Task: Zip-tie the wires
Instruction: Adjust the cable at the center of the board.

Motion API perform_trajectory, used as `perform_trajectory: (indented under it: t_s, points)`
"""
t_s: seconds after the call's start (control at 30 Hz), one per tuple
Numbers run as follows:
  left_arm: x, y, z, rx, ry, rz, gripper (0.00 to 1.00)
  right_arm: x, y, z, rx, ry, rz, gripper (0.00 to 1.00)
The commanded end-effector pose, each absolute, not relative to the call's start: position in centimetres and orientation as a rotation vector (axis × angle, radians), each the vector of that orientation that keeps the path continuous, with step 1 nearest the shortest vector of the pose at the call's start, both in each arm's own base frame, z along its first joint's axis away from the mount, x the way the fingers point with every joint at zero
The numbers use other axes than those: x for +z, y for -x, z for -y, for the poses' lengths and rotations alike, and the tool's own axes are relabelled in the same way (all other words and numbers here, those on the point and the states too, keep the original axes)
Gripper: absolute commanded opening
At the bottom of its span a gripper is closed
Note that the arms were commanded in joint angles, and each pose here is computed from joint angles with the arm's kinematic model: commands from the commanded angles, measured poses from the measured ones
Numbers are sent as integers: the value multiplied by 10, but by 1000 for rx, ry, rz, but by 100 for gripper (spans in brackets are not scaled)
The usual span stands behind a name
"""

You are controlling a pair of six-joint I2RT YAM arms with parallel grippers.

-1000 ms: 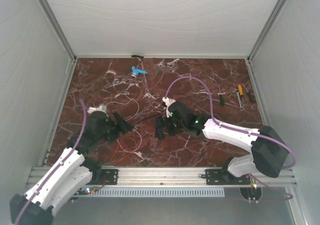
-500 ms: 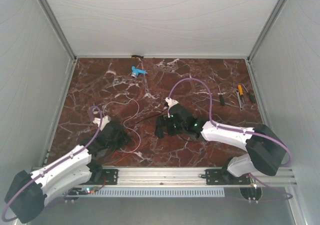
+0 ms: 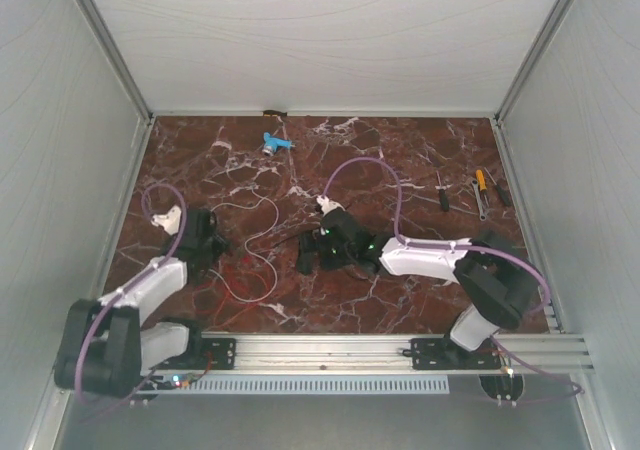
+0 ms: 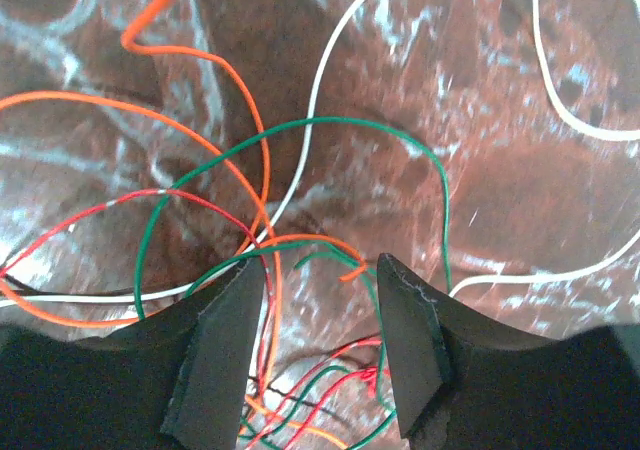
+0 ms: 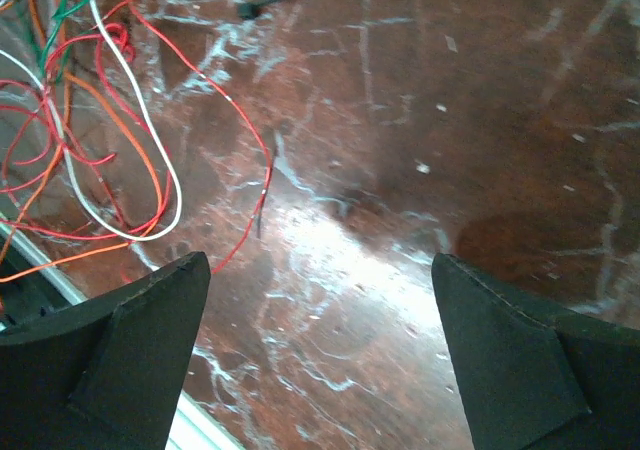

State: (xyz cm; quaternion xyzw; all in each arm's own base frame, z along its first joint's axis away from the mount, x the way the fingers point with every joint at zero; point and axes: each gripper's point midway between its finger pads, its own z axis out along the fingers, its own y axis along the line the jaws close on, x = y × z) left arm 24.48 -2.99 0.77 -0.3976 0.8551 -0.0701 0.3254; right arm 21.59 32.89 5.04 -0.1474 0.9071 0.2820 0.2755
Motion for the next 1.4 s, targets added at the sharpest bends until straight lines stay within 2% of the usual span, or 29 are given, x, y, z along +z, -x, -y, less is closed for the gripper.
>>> perform_trajectory:
  t_s: [0.0, 0.2, 0.27, 0.47, 0.5, 0.67, 0.77, 0.87, 1.03, 1.17, 1.3, 1.37]
  points:
    - [25, -293, 22, -278, 1048, -2159, 50, 73, -218, -369, 862, 369, -2380, 91]
    - [26, -332, -4, -246, 1107, -2096, 50, 67, -200, -393, 809, 193, -2412, 90]
    - [30, -342, -7, -258, 1114, -2102, 60, 67, -195, -402, 822, 101, -2420, 88]
    - [72, -339, 6, -366, 1067, -2063, 96, 75, -190, -419, 904, -148, -2395, 80]
    - [81, -336, 4, -360, 1064, -2049, 99, 77, -187, -424, 930, -173, -2383, 79]
    - [151, -327, 8, -426, 1011, -1955, 100, 84, -184, -444, 1040, -322, -2335, 78]
    - [205, -319, 0, -380, 913, -1889, 100, 82, -187, -456, 1102, -401, -2329, 74]
    - [229, -300, 2, -354, 801, -1906, 100, 82, -191, -465, 1099, -423, -2327, 72]
    - [246, -264, 34, -506, 570, -1901, 100, 72, -201, -460, 1081, -532, -2284, 58]
    - [229, -241, 35, -487, 546, -1920, 100, 60, -200, -461, 1063, -547, -2304, 49]
    - [205, -233, 40, -504, 523, -1953, 100, 49, -196, -465, 1065, -550, -2335, 47]
    - [210, -234, 45, -531, 472, -1946, 100, 43, -193, -465, 1054, -563, -2348, 46]
